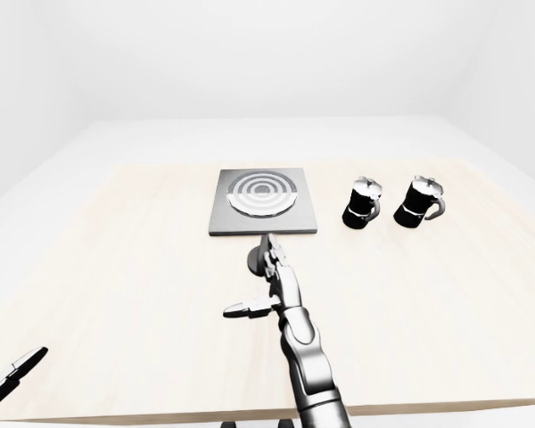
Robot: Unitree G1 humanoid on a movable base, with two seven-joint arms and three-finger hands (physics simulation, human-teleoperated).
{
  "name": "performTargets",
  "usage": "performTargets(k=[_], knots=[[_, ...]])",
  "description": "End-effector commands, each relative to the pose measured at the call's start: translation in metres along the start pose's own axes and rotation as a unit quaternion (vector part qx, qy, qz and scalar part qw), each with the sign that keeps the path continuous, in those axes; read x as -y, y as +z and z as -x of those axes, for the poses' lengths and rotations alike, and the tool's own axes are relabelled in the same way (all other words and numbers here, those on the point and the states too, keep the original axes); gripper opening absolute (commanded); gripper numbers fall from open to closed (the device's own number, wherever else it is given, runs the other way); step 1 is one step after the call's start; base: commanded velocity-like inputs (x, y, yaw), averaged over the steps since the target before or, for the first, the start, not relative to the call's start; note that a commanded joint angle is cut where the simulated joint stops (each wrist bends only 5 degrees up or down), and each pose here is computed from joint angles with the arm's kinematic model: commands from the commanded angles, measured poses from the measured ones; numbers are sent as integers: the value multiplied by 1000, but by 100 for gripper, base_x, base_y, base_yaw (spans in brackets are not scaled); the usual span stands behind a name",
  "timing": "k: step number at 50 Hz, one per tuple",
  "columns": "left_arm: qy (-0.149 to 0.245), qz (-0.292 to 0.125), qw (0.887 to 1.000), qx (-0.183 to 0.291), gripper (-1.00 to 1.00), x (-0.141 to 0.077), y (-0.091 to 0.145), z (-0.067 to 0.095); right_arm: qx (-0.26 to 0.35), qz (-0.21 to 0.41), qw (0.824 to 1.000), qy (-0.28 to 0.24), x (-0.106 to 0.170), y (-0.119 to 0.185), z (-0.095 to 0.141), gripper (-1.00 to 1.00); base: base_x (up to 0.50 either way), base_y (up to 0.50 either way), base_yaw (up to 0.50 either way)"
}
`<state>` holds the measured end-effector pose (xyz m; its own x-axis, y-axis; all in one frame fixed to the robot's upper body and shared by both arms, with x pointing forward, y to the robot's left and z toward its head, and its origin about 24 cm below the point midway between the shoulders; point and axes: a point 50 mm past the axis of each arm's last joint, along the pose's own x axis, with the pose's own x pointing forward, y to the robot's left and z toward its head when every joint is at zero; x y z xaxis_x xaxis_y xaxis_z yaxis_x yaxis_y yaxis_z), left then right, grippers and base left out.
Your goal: Turn off the stove.
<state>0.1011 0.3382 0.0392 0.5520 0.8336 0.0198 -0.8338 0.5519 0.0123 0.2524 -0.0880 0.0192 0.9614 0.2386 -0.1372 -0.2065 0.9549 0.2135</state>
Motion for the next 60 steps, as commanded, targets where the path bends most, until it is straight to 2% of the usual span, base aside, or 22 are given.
performTargets(k=[1, 14, 23, 26, 33, 42, 49, 51, 52, 54, 58, 60], knots=[[0, 1, 1000, 1, 100, 0, 1, 0, -51, -19, 998, -12, 7, -22, -8, 100, 0, 0, 0], [0, 0, 1000, 2, 100, 0, 0, 0, -122, -34, 992, -6, 7, -53, -8, 100, 0, 0, 0], [0, 0, 1000, 0, 100, 0, 0, 0, -166, -25, 986, 19, -9, -65, -25, 100, 0, 0, 0], [-1, 0, 1000, 1, 100, 0, 0, 0, -165, -22, 986, 13, -7, -58, -37, 100, 0, 0, 0], [-1, 1, 1000, -1, 100, 0, 1, -1, -159, -27, 986, -45, 19, -21, -77, 100, 0, 0, 0], [-2, 3, 1000, -5, 100, 0, 2, -1, -134, -38, 986, -95, 37, 19, -101, 100, 0, 0, 0], [-2, 4, 1000, -8, 100, 0, 1, -2, -77, -45, 990, -111, 49, 61, -113, 100, 0, 0, 0], [-2, 4, 1000, -8, 100, 1, 0, -2, -36, -30, 993, -109, 49, 83, -116, 100, 0, 0, 0], [-2, 4, 1000, -8, 100, 1, 0, -2, 17, -21, 995, -94, 45, 108, -116, 100, 0, 0, 0], [-2, 4, 1000, -8, 100, 0, 0, -2, 86, 1, 993, -78, 36, 138, -112, 100, 0, 0, 0], [-2, 3, 1000, -7, 100, 1, 0, -1, 199, 18, 978, -56, 23, 182, -92, 100, 0, 0, 0], [-1, 3, 1000, -7, 100, 0, 1, -1, 233, 28, 971, -42, 16, 194, -84, 100, 0, 0, 0]])
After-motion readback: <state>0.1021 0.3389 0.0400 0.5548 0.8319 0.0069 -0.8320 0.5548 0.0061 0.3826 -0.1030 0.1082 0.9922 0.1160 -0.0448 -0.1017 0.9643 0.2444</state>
